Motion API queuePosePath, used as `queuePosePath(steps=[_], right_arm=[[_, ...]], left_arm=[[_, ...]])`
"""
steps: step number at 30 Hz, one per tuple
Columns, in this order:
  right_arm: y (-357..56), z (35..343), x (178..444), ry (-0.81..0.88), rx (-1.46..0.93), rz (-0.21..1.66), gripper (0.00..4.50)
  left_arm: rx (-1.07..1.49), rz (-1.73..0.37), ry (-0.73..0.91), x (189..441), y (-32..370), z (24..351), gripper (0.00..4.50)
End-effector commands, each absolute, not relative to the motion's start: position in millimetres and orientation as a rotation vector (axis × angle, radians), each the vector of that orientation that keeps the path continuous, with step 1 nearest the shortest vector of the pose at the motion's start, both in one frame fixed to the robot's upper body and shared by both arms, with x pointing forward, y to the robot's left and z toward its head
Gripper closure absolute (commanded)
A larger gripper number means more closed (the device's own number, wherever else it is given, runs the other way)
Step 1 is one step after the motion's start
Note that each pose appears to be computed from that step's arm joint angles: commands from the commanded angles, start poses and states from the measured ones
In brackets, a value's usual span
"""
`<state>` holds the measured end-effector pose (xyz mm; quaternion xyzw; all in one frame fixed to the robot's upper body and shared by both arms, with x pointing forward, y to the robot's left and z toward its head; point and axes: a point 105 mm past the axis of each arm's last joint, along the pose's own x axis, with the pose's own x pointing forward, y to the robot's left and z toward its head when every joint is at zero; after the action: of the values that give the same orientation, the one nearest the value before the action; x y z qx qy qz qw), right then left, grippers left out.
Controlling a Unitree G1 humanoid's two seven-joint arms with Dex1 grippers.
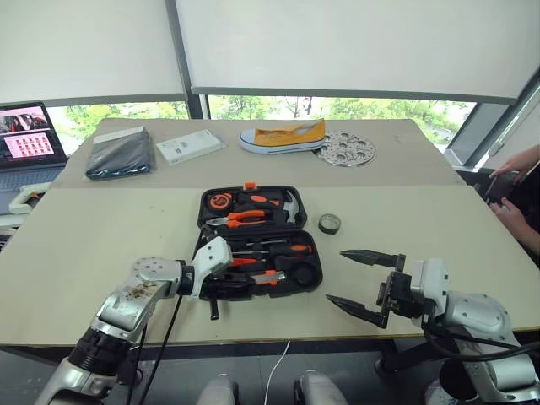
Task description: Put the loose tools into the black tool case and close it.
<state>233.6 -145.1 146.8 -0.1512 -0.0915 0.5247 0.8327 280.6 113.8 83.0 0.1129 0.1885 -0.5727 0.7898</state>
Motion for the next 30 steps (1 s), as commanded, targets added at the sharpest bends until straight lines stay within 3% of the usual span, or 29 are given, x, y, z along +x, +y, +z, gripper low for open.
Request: queuePosePath(steps=[1,5,9,14,30], right_arm=[[-145,154,233,-0.225,-0.316,1.101,0.00],[-145,154,232,-0.220,-0.308,1.101,0.00],[-144,152,232,-0.216,-0.302,1.104,0.00],[-144,152,232,-0.214,-0.300,1.107,0.00],[-144,147,234,-0.189,-0.299,1.110,0.00]], left_arm=[[0.212,-1.224,0.518,270,121,58,4.45],[0.174,-1.269,0.168,282,105,104,4.45],[0.216,-1.242,0.070,291,107,116,4.45],[0.277,-1.214,0.127,297,110,105,4.45],[0.454,-1.299,0.363,276,108,44,4.45]])
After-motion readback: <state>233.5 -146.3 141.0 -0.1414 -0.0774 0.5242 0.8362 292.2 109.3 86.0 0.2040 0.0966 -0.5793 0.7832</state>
